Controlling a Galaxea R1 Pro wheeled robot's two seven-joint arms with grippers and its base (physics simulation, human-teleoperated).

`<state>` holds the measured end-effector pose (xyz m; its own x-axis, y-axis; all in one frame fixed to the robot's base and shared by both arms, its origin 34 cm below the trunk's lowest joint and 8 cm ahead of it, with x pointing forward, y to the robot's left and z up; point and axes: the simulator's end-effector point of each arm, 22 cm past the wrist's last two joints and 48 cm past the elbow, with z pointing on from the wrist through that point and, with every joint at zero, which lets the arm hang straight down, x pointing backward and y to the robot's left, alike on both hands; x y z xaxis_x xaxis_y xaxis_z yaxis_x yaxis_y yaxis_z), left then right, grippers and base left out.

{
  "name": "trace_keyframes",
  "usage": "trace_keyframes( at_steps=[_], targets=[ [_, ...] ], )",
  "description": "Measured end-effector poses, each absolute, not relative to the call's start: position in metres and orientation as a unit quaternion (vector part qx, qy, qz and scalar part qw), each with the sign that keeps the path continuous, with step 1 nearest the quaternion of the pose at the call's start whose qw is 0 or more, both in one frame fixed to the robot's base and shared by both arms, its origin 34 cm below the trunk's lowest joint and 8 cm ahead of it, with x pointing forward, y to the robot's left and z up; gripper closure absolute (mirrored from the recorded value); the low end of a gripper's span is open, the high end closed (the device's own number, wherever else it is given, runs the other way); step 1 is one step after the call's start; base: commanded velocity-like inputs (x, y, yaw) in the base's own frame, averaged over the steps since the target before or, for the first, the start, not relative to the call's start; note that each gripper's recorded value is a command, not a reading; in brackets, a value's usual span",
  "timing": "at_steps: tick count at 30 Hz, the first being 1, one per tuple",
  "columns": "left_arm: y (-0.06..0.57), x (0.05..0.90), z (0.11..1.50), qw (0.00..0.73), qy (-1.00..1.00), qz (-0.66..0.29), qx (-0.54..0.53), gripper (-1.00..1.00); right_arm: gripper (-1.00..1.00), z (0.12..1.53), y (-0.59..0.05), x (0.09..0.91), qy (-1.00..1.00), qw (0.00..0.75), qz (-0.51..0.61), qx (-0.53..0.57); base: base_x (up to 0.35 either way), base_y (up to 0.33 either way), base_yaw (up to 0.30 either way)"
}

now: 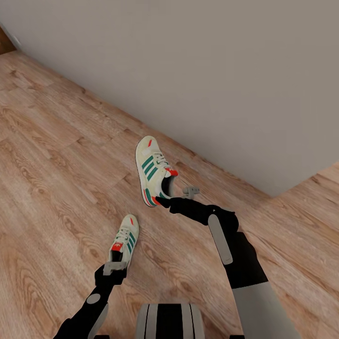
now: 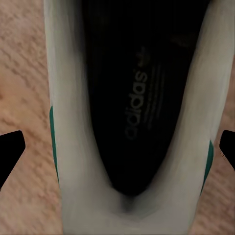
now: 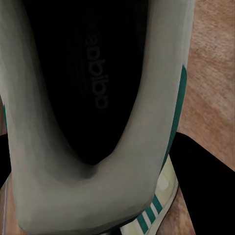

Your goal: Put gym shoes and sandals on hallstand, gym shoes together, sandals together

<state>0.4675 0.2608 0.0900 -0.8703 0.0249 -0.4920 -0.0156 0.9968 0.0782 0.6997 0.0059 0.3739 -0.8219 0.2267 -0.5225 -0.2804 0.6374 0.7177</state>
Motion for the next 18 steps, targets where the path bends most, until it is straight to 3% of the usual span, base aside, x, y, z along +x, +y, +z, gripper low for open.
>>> trace_keyframes(
  at_steps=[18],
  targets=[
    [0.2608, 0.4686, 0.0905, 0.256, 0.966, 0.040, 0.002, -1.00, 1.00, 0.3739, 0.0059, 0.6997, 0.854, 0.298, 0.426, -0.016, 0.026, 0.000, 0.000]
  ],
)
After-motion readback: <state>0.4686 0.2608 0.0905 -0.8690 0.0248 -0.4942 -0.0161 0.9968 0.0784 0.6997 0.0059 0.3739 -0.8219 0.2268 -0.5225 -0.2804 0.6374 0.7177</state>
